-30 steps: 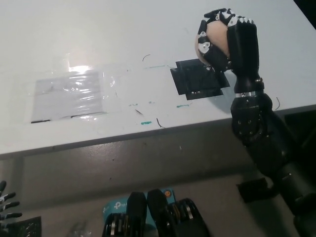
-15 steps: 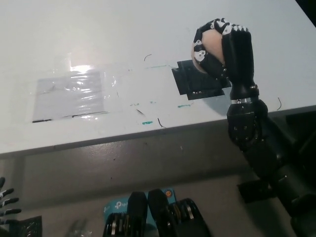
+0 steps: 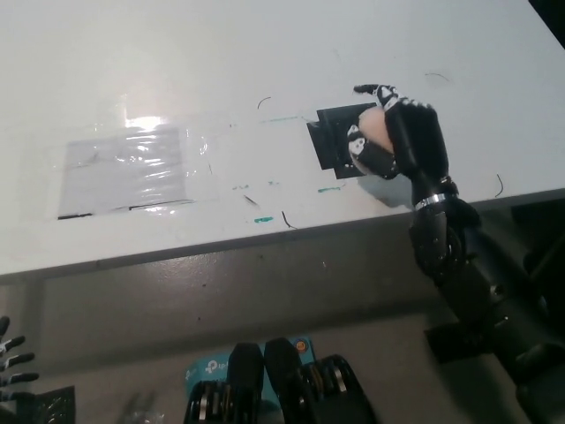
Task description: The robot uses its right hand to grab and squeeze a pink dumpling toy kept on the black mask on the desk
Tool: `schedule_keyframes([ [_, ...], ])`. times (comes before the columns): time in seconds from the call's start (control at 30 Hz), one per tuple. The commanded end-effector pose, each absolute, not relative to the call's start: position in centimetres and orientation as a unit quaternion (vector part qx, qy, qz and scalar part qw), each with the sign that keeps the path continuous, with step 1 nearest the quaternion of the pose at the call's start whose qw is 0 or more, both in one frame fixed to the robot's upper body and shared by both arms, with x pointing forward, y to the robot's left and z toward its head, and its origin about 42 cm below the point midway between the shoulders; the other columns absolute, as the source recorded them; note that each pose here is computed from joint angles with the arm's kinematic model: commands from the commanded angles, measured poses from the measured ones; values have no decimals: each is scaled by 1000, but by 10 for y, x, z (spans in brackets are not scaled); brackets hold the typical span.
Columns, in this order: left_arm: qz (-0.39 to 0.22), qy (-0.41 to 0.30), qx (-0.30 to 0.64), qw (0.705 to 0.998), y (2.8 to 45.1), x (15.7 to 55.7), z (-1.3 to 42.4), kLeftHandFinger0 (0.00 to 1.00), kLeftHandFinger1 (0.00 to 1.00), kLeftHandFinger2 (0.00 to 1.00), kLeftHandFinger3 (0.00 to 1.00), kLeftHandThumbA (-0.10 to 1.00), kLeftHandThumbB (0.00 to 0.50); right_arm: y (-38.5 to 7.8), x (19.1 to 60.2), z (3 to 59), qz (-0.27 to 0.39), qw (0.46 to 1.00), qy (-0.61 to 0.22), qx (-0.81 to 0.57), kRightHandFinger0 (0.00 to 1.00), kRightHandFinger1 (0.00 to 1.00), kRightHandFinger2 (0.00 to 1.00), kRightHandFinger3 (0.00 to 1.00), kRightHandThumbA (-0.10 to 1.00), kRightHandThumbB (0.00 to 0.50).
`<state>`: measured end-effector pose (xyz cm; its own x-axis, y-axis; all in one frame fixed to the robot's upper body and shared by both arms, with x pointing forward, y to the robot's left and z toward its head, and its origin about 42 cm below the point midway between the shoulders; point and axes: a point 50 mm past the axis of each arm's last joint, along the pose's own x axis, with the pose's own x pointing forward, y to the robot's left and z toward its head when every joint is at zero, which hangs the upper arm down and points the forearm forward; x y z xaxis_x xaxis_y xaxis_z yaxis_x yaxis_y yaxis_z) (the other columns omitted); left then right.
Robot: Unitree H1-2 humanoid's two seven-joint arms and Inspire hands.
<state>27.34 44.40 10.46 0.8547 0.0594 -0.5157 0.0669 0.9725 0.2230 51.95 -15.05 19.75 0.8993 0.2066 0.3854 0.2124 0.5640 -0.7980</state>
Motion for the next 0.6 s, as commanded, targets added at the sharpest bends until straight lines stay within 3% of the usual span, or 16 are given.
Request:
schedule_keyframes([
  [0.0, 0, 247, 127, 961, 454, 281, 125, 685, 788, 893, 976, 1000, 127, -144, 536, 223, 2, 835, -172, -522, 1000, 1000, 1000, 1000, 366, 123],
  [0.17, 3, 247, 132, 960, 454, 280, 127, 703, 801, 896, 985, 1000, 113, -141, 533, 224, 0, 841, -163, -517, 1000, 1000, 1000, 1000, 397, 189],
  [0.37, -1, 246, 138, 960, 455, 279, 127, 692, 792, 886, 973, 1000, 110, -140, 528, 220, 5, 850, -155, -503, 1000, 1000, 1000, 1000, 379, 226],
  [0.5, -4, 241, 136, 961, 456, 279, 125, 667, 783, 863, 950, 1000, 111, -138, 523, 222, 10, 851, -144, -505, 1000, 1000, 1000, 1000, 511, 281],
  [0.57, -5, 243, 138, 960, 457, 280, 126, 679, 790, 872, 957, 1000, 119, -136, 521, 227, 5, 846, -150, -512, 1000, 1000, 1000, 1000, 603, 347],
])
